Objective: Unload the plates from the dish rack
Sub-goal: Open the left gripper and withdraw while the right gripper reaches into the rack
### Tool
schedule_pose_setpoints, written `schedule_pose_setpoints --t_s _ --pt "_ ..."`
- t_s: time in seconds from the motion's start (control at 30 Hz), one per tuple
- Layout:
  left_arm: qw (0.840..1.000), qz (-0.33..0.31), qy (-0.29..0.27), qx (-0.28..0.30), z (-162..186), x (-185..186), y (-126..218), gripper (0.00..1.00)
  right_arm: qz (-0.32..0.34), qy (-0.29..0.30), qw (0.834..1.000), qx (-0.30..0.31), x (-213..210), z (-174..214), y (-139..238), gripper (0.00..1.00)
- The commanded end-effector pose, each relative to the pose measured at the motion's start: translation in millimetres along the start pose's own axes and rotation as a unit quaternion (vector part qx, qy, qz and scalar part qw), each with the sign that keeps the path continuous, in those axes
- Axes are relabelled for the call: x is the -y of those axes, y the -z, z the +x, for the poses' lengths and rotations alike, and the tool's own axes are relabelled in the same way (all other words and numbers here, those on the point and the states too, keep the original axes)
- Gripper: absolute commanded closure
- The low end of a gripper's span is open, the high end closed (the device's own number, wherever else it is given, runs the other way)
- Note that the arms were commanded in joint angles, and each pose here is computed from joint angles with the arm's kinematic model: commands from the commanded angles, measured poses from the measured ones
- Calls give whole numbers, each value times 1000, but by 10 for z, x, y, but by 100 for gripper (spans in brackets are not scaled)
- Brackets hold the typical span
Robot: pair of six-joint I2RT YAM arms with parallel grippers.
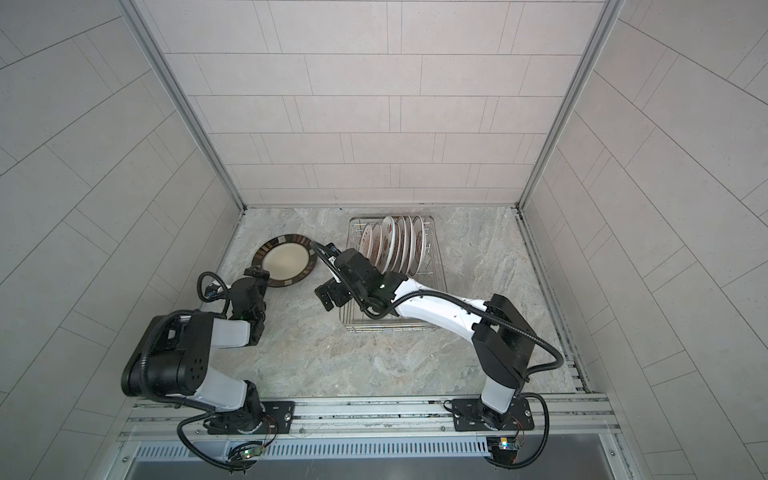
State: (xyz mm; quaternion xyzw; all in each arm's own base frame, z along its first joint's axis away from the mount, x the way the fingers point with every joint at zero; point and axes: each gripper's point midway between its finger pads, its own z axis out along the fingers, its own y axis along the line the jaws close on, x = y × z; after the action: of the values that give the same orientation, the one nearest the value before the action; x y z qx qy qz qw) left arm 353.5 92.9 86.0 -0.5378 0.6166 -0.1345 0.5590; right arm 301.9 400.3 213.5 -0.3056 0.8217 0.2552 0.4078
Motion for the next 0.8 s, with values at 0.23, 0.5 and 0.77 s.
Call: schedule_pose_setpoints --t_s 0.23,0.5,0.77 --pt "984 121 -43 -120 355 412 342 0 56 -24 991 117 210 -214 698 1" --pt "949 234 -107 -184 658 735 812 0 177 -66 972 140 713 -210 1108 0" --pt "874 381 -163 -253 1044 1170 1505 0 208 -106 965 117 993 -205 1168 1"
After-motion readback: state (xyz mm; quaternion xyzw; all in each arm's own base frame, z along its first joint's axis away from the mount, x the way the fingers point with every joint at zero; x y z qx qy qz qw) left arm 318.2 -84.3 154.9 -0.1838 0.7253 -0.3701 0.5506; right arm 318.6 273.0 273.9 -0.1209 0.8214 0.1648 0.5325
